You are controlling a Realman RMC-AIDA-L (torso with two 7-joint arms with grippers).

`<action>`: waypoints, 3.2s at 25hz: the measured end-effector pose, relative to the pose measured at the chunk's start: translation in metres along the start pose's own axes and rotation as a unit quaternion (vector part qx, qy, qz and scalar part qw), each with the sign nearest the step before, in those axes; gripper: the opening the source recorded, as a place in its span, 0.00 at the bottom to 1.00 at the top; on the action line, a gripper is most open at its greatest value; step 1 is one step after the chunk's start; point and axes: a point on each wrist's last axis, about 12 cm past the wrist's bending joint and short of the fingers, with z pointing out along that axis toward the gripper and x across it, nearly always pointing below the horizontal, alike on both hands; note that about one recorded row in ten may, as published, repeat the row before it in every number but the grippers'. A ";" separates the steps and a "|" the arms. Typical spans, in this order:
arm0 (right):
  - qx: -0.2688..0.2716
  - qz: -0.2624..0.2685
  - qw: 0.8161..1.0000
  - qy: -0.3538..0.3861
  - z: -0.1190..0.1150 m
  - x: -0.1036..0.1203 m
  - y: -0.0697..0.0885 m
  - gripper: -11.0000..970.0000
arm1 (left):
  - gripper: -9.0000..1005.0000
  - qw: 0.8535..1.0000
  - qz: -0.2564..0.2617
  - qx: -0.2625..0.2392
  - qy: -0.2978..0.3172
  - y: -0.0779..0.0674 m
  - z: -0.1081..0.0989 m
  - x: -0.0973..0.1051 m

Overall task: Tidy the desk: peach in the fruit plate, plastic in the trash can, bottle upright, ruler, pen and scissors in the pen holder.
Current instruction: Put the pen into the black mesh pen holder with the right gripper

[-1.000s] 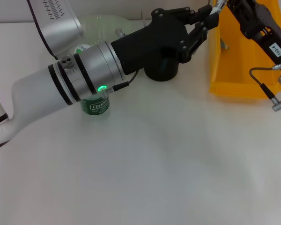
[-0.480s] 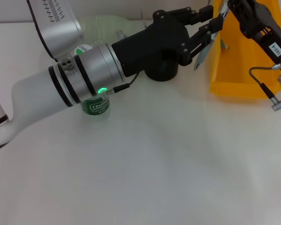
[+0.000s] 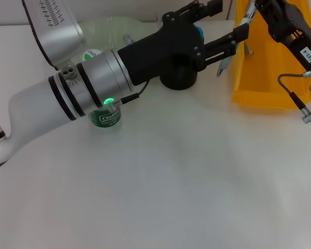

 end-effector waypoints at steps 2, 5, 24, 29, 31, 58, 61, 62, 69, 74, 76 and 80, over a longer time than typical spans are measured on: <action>0.002 -0.002 1.000 -0.003 -0.001 -0.001 -0.001 0.15 | 0.62 1.000 -0.005 -0.005 -0.002 0.000 -0.003 0.001; 0.008 -0.009 1.000 -0.013 -0.002 -0.005 -0.003 0.15 | 0.76 1.000 -0.012 -0.011 -0.006 0.000 -0.007 0.002; 0.020 -0.098 0.994 0.046 0.080 -0.036 -0.035 0.15 | 0.81 0.995 -0.097 0.011 -0.012 -0.047 -0.124 0.041; 0.026 -0.105 0.989 0.105 0.115 -0.022 -0.036 0.15 | 0.81 0.993 -0.117 0.022 0.010 -0.052 -0.135 0.047; 0.025 -0.107 0.987 0.118 0.125 -0.019 -0.035 0.15 | 0.81 0.991 -0.126 0.033 0.024 -0.055 -0.136 0.050; 0.080 -0.111 0.982 0.130 0.108 -0.003 -0.044 0.15 | 0.81 0.985 -0.136 0.028 0.104 -0.065 -0.124 0.078; 0.085 -0.132 0.978 0.137 0.109 0.000 -0.044 0.15 | 0.81 0.985 -0.130 0.031 0.107 -0.065 -0.123 0.078; 0.084 -0.142 0.977 0.138 0.110 0.001 -0.044 0.15 | 0.81 0.985 -0.128 0.032 0.108 -0.065 -0.123 0.078; 0.082 -0.172 0.972 0.135 0.118 0.009 -0.039 0.15 | 0.81 0.986 -0.119 0.033 0.109 -0.064 -0.123 0.078; 0.094 -0.172 0.969 0.151 0.123 0.013 -0.041 0.15 | 0.81 0.987 -0.114 0.031 0.112 -0.062 -0.122 0.078; 0.098 -0.172 0.968 0.154 0.122 0.014 -0.042 0.15 | 0.81 0.987 -0.114 0.031 0.112 -0.062 -0.122 0.078; 0.105 -0.174 0.966 0.162 0.124 0.014 -0.044 0.15 | 0.81 0.987 -0.108 0.031 0.117 -0.059 -0.119 0.078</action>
